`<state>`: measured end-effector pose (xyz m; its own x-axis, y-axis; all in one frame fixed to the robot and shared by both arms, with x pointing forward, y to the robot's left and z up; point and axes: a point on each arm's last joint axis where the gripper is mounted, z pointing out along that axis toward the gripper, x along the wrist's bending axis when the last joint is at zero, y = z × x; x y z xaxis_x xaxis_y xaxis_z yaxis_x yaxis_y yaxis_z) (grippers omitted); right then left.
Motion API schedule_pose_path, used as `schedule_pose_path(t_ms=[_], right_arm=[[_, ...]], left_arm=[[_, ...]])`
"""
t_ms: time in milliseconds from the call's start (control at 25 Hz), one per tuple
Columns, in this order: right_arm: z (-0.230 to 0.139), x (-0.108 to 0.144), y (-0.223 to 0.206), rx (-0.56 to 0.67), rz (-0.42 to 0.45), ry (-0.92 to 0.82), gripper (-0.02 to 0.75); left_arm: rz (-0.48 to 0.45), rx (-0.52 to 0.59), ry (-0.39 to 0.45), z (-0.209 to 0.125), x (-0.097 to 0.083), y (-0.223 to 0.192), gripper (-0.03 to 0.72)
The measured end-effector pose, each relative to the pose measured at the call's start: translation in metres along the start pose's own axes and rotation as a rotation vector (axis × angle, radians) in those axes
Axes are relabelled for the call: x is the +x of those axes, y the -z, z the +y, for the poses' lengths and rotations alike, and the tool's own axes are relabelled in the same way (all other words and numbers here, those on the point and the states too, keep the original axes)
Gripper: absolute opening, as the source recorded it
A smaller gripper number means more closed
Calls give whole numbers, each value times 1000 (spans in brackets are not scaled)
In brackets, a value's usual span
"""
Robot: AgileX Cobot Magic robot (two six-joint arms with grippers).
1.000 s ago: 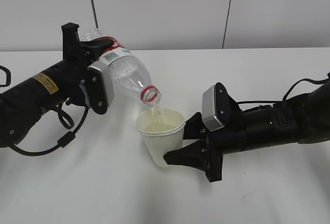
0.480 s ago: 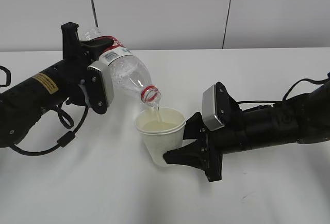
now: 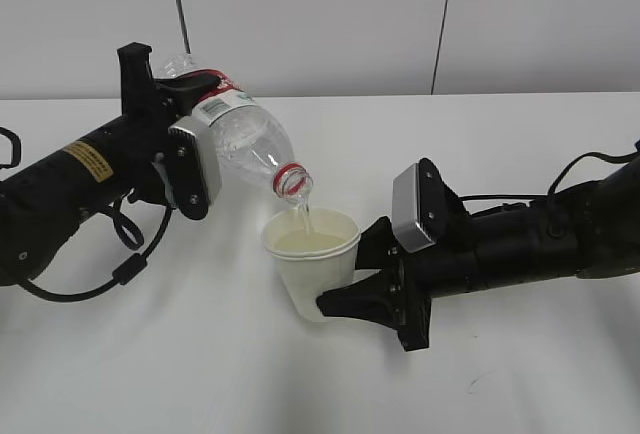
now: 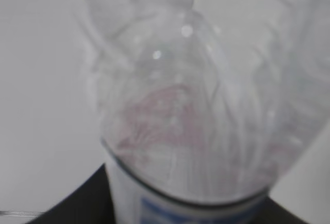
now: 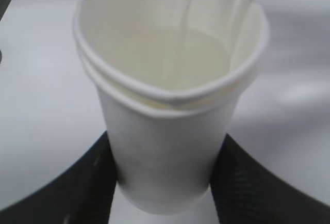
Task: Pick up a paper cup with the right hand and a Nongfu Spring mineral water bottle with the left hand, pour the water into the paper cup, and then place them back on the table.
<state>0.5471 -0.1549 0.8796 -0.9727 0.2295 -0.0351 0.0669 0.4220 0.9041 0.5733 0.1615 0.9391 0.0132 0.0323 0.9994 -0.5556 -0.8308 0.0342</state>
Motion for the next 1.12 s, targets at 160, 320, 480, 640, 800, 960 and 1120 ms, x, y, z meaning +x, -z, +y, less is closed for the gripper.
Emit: schedule_pose_path(t_ms=[160,320,480,640,800,960,1120], right_arm=[[0,-1,0,-3,-6,-5,381],[1,-1,0,-8,-15,-11,381],[2,-4,0,-25,-48,-37,381],[3,-6,0,-35,-68,-44,381],[5,-11,1,-58,-119,-41,381],[9,-21,3,-102,-237,-33,381],[12,-33,7,-143,-374,-52,381]], left_arm=[[1,0,61,0,0,0,274],[4,-1,121,0,0,0,274],[6,-2,282,0,1,0,274],[6,-1,517,0,1,0,274],[7,0,751,0,1,0,274],[7,0,1001,0,1,0,274],[6,0,1173,0,0,0,275]])
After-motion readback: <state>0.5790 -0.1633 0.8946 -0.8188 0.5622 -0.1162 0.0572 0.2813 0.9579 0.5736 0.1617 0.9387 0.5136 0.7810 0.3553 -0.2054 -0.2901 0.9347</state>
